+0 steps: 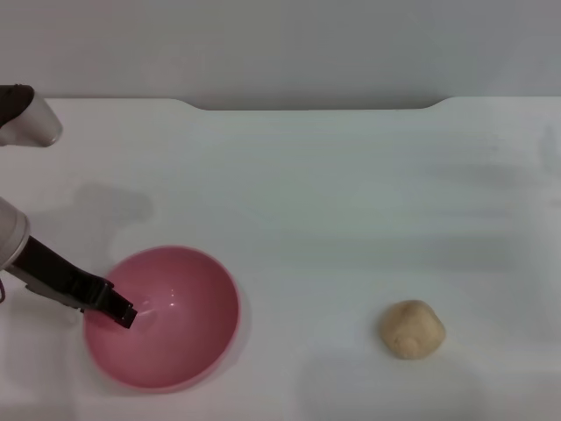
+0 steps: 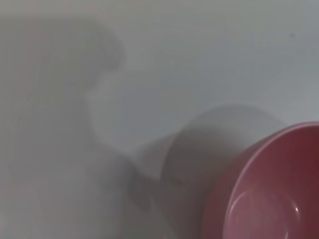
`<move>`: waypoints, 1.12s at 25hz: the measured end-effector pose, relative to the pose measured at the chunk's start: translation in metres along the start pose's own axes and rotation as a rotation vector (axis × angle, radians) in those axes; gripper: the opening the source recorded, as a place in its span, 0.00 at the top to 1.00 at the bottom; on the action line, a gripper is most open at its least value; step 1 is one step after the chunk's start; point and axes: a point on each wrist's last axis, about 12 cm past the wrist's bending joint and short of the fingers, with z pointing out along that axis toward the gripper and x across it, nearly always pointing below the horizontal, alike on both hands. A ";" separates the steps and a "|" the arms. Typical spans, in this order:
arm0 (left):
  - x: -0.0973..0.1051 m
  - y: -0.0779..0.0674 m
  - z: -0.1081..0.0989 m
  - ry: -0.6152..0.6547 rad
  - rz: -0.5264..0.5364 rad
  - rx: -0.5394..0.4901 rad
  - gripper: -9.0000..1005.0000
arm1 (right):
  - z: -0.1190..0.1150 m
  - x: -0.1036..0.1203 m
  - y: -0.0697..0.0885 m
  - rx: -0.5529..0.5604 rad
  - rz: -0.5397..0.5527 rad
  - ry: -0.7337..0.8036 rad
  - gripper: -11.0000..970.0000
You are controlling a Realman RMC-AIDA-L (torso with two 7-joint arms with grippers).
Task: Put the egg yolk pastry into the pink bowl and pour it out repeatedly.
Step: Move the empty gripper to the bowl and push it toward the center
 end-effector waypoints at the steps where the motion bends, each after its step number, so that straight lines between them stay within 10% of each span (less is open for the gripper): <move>1: 0.000 0.000 0.000 0.002 0.004 0.000 0.42 | 0.000 0.000 0.000 0.000 0.000 0.000 0.43; 14: 0.000 -0.004 0.005 0.023 0.037 -0.004 0.71 | -0.001 0.000 -0.001 0.002 -0.002 -0.003 0.43; 19: -0.001 -0.004 0.005 0.015 0.036 -0.002 0.96 | 0.001 -0.001 0.001 -0.007 0.014 -0.006 0.43; 28: -0.010 0.000 -0.002 -0.074 0.013 -0.009 0.99 | 0.047 -0.016 0.034 -0.297 0.355 0.290 0.44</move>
